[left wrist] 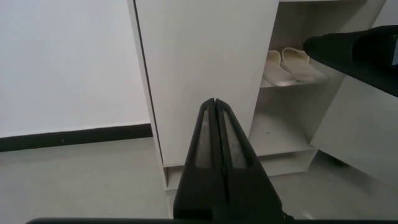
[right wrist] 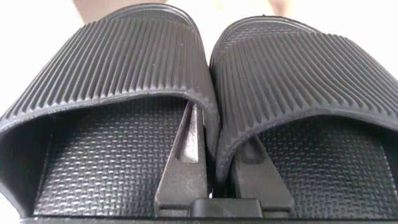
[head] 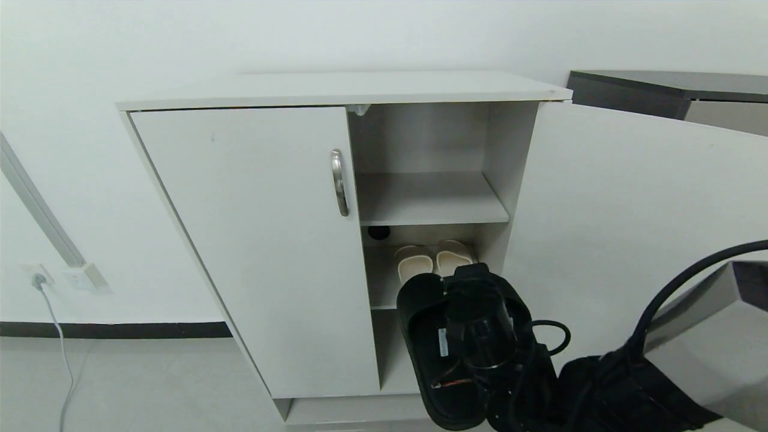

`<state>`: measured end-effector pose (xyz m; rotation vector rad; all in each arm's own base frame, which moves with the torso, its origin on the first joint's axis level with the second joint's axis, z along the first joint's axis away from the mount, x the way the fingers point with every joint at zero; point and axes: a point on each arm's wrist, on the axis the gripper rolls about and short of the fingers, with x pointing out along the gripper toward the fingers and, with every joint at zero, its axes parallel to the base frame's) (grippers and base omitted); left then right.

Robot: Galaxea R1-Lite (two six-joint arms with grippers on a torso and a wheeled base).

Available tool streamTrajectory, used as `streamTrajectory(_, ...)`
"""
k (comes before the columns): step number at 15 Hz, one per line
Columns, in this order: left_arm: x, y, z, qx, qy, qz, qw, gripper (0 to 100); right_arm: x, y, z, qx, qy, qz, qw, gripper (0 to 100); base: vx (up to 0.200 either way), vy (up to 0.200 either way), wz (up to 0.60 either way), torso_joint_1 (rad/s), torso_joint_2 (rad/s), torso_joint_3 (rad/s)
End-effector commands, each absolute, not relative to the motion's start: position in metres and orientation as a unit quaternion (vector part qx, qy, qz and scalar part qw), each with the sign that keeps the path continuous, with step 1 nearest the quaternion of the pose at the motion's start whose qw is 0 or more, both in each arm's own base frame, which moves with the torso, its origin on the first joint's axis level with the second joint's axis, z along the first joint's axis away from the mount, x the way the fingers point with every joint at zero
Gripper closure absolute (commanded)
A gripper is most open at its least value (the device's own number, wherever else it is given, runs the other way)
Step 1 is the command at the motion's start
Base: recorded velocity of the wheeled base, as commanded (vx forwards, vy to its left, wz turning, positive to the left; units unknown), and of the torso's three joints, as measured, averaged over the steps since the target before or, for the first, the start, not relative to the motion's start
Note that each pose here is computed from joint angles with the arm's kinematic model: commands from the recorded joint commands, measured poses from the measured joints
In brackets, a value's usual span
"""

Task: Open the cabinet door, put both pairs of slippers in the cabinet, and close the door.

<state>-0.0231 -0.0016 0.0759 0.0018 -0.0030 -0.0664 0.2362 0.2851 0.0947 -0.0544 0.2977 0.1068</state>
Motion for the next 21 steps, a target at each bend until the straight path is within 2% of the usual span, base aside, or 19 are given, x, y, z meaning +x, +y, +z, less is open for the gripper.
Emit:
streamTrajectory(1,-0.023,-0.002,0.076,0.001,-0.001,-0.033,0.999,100,0.248,0.303,0.127,0.007,0.137,0.017,0.990,100,0.000,0.000,0.00,0.000,0.00,0.000)
streamTrajectory(7,-0.023,-0.002,0.076,0.001,-0.001,-0.032,0.999,100,0.246,0.303,0.192,0.029,0.116,0.000,0.993,100,0.000,0.000,0.00,0.000,0.00,0.000)
streamTrajectory(9,-0.023,-0.002,0.076,0.001,-0.001,-0.032,0.999,100,0.244,0.306,0.203,0.030,0.107,0.006,0.994,100,0.000,0.000,0.00,0.000,0.00,0.000)
streamTrajectory(18,-0.023,-0.002,0.076,0.001,-0.001,-0.032,0.999,100,0.245,0.309,0.202,0.018,0.107,0.010,0.994,100,0.000,0.000,0.00,0.000,0.00,0.000)
streamTrajectory(21,-0.023,-0.002,0.076,0.001,-0.001,-0.032,0.999,100,0.247,0.313,0.201,0.018,0.106,0.011,0.994,100,0.200,0.000,0.00,-0.001,0.00,0.004)
